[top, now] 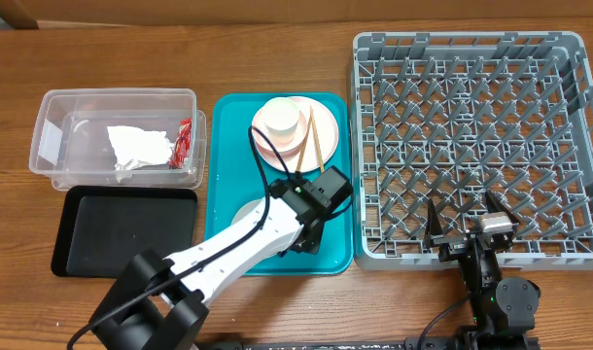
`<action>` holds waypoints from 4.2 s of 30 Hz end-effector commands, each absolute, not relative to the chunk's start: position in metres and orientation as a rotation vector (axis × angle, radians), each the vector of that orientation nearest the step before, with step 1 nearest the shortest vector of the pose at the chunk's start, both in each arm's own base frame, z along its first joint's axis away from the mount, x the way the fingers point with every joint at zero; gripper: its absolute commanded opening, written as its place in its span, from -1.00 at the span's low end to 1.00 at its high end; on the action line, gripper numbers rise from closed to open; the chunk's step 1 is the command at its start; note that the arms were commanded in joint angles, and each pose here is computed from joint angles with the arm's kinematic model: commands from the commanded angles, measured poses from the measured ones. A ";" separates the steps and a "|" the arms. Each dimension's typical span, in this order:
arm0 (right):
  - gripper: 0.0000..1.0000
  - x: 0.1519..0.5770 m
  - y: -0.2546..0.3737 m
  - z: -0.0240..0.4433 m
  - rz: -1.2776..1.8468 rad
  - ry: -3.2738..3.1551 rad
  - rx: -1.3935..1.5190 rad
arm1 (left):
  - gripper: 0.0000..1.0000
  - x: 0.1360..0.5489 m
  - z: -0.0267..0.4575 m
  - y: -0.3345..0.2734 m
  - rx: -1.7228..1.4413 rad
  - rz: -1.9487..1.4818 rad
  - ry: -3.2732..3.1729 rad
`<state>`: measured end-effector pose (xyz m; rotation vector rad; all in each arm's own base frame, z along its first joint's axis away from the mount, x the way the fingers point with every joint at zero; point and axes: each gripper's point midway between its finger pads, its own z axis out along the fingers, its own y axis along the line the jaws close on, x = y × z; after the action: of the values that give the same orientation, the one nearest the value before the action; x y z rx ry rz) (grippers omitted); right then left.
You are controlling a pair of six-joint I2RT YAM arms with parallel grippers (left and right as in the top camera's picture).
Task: Sort waste into correct bins and load items into the dishwasher
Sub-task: 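Move the left gripper to the white rice bowl and grip its rim, then carry the bowl left and tip the rice onto the black tray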
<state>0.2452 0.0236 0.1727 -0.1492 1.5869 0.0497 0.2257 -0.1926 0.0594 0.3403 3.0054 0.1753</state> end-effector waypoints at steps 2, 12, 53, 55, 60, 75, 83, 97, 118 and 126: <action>1.00 0.245 0.024 0.171 0.054 1.582 -0.150 | -0.92 0.235 0.090 -0.198 0.374 0.170 2.986; 1.00 0.245 0.024 0.171 0.054 1.582 -0.150 | -0.92 0.227 0.115 -0.150 0.222 0.251 3.110; 1.00 0.245 0.024 0.171 0.054 1.582 -0.150 | -0.92 0.259 0.182 0.063 -0.761 -1.064 2.235; 1.00 0.245 0.024 0.171 0.054 1.582 -0.150 | -0.91 0.258 0.177 0.072 -0.787 -1.081 2.168; 1.00 0.245 0.024 0.171 0.054 1.582 -0.150 | -0.92 0.256 0.167 0.082 -0.785 -1.131 2.027; 1.00 0.245 0.024 0.171 0.054 1.582 -0.150 | -0.92 0.262 0.185 0.095 -0.673 -1.185 1.849; 1.00 0.245 0.024 0.171 0.054 1.582 -0.150 | -0.92 0.263 0.204 0.093 -0.602 -1.276 1.745; 1.00 0.245 0.024 0.171 0.054 1.582 -0.150 | -0.92 0.263 0.224 0.092 -0.535 -1.359 1.656; 1.00 0.245 0.024 0.171 0.055 1.582 -0.150 | -0.92 0.265 0.214 0.096 -0.755 -1.444 1.680; 1.00 0.245 0.024 0.171 0.054 1.582 -0.150 | -0.92 0.263 0.225 0.091 -0.725 -1.514 1.635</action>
<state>0.2452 0.0235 0.1727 -0.1492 1.5869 0.0491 0.2646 0.0926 0.2186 -0.7170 1.6686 -1.4577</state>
